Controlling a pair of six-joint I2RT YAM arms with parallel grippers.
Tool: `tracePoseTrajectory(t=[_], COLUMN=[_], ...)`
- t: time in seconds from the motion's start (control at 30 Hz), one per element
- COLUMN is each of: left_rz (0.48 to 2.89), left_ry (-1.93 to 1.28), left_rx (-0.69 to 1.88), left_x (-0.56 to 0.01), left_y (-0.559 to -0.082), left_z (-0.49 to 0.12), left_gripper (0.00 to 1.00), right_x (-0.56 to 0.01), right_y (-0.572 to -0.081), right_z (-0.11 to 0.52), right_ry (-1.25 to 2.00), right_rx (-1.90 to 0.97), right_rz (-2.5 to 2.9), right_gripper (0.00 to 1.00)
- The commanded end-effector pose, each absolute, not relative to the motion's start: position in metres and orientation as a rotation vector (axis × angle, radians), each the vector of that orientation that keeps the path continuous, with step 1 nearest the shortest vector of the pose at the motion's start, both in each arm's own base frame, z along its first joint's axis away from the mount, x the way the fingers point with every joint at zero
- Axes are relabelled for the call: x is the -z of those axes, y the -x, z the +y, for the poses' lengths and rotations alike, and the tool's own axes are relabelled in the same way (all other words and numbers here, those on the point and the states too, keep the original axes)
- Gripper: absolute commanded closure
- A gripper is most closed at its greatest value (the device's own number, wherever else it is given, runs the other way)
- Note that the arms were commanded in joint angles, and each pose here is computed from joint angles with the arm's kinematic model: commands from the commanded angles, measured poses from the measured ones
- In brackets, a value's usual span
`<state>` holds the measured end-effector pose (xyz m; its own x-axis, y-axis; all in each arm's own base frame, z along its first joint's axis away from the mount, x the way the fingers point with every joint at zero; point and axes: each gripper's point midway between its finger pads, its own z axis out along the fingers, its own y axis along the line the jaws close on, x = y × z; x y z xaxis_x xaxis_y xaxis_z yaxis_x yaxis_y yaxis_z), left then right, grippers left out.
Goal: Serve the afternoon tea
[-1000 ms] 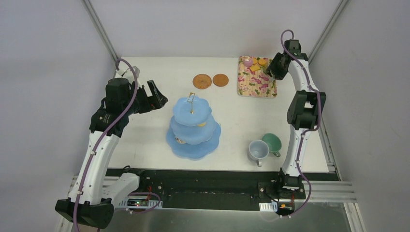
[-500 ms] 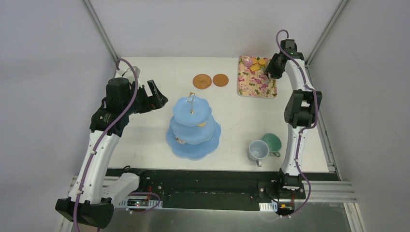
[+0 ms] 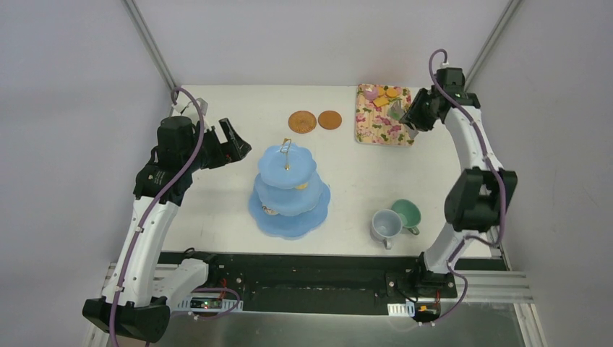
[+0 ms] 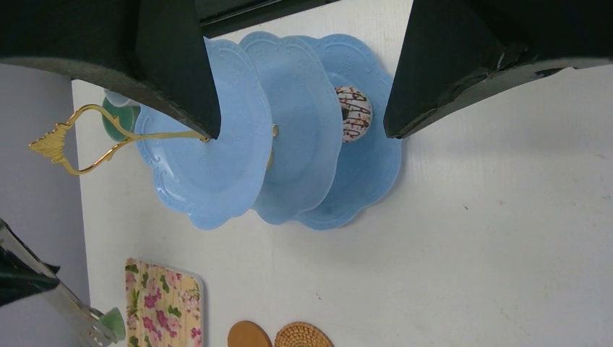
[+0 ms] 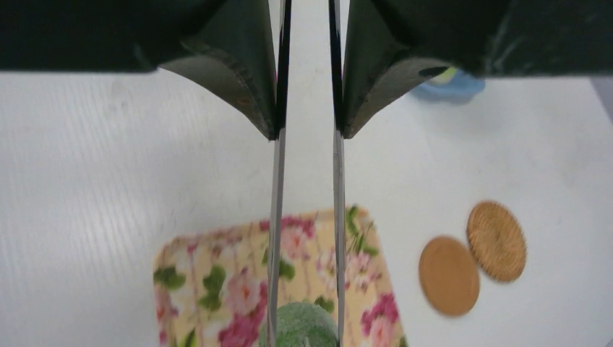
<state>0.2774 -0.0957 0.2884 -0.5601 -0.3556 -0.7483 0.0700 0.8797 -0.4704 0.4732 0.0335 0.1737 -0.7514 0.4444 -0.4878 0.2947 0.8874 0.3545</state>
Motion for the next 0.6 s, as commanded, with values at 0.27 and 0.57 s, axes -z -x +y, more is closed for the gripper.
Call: tracePoseTrajectory(t=[0.27,0.57], left_rz=[2.016,2.029], left_ry=[0.204,0.226], left_rx=[0.622,0.668], left_x=[-0.312,-0.304], left_y=[-0.276,-0.279], left_z=[-0.100,-0.106], left_gripper=[0.13,0.13], right_x=[-0.223,-0.248], right_y=[-0.277,-0.153], right_z=[0.116,0.182], right_ry=[-0.270,0.146], right_rx=[-0.895,-1.277], right_rz=[2.492,2.476], right_gripper=[0.69,0.67])
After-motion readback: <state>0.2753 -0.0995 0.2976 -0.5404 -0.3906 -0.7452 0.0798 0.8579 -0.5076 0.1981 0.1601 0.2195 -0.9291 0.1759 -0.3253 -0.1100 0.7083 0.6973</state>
